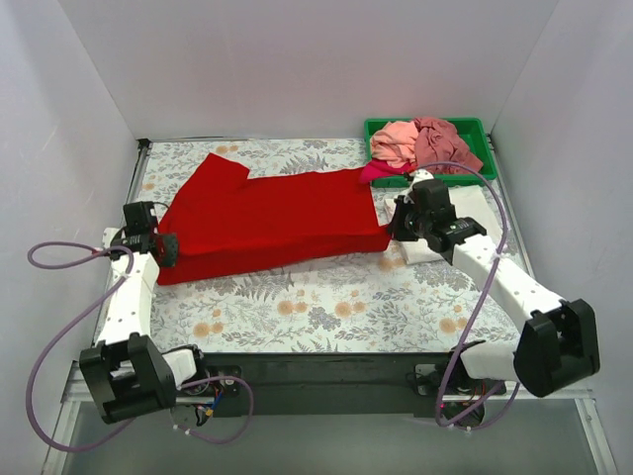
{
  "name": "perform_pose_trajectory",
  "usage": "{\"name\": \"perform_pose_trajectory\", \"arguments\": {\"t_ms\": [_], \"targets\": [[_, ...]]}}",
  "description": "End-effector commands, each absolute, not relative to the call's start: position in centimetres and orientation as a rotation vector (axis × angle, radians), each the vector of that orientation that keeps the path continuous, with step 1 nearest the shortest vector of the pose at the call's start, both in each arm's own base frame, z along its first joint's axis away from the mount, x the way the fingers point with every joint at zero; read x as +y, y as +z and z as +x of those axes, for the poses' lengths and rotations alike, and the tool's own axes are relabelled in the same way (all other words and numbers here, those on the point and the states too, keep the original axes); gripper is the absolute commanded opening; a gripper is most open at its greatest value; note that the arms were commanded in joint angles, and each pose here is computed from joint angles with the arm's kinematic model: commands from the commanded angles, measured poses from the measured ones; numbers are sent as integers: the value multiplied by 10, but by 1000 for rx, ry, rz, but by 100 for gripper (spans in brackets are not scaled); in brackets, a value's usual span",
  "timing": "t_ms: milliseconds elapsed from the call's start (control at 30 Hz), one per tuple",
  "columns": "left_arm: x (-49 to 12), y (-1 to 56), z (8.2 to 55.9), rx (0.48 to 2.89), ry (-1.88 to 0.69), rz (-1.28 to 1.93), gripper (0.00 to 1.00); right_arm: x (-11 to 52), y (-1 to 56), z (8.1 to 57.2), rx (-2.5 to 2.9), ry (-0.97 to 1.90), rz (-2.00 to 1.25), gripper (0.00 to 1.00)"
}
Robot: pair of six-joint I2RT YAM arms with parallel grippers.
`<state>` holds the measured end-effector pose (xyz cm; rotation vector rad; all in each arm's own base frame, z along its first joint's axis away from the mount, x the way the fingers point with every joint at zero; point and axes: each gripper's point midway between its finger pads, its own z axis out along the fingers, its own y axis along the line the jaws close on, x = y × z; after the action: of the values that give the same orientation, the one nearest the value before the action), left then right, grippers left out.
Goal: Fold and stack the t-shirts
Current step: Fold the tshirt
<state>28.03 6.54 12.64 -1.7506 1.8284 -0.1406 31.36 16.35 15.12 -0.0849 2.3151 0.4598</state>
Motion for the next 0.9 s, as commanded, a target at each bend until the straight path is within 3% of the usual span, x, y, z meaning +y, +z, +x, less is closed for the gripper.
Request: {"name": "perform_pose_trajectory", "arguments": {"t_ms": [0, 533, 667, 700, 767, 867], "targets": [[79, 150, 318, 1772, -167, -1667, 0, 167, 183, 348, 2214, 453, -123, 1], [103, 115, 377, 1830, -55, -1701, 0, 192, 157, 424, 2283, 522, -221, 1], [110, 106, 399, 1851, -35, -1668, 13, 191, 141, 448, 2316, 529, -212, 1], [108, 93, 404, 1899, -35, -1655, 20, 193, 145, 455, 2307, 544, -215, 4], [109, 86, 422, 1940, -52, -1614, 32, 193, 137, 470, 2331, 563, -206, 26], [107, 89, 434, 1985, -68, -1596, 41, 193, 148, 477, 2328, 574, -193, 35]]}}
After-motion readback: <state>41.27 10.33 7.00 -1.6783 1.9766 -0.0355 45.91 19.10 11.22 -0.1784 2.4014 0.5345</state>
